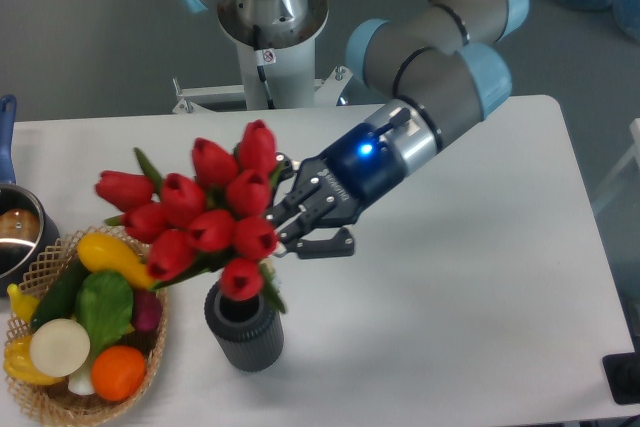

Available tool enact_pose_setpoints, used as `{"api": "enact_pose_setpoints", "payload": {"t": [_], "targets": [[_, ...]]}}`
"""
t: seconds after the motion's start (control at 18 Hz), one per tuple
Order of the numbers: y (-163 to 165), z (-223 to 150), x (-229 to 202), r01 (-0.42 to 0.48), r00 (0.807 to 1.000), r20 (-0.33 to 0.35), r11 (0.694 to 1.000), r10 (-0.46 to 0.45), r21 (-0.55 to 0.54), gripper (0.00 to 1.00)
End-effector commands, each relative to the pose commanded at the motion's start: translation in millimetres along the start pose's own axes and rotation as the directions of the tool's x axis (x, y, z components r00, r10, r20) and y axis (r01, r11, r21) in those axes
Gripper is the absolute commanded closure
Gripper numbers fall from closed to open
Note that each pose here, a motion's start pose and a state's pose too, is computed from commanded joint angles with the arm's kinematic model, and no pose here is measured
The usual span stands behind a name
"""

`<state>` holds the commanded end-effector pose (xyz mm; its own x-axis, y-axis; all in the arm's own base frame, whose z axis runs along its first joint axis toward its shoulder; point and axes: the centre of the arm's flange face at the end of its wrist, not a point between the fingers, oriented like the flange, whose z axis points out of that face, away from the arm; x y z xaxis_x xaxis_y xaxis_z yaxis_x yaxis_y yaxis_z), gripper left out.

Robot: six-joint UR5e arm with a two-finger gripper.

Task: Insert the flowers into the vase
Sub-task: 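Carry the tulip bunch over the black vase, stems down, then lower the tulip stems into the black vase opening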

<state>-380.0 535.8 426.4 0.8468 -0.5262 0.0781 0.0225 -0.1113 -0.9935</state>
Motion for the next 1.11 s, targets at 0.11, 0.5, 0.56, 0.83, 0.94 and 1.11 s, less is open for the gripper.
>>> {"api": "enact_pose_setpoints", "payload": {"t": [0.11, 0.5, 0.56, 0.83, 0.94, 1.11], "targets": [[12, 3, -2, 0.026, 1.0, -0.014, 0.999, -0.026, 0.018, 0.82], [19, -1, 2, 0.055, 0.998, -0.036, 0.995, -0.052, 0.08, 0.82], [19, -4, 1, 0.055, 0.998, -0.032, 0.995, -0.053, 0.08, 0.82], [37, -3, -7, 0.038, 0.999, -0.028, 0.996, -0.036, 0.08, 0.82], [42, -3, -10, 0.043, 0.999, -0.029, 0.996, -0.041, 0.081, 0.82], [47, -4, -13, 0.049, 0.999, -0.026, 0.996, -0.047, 0.08, 0.82]]}}
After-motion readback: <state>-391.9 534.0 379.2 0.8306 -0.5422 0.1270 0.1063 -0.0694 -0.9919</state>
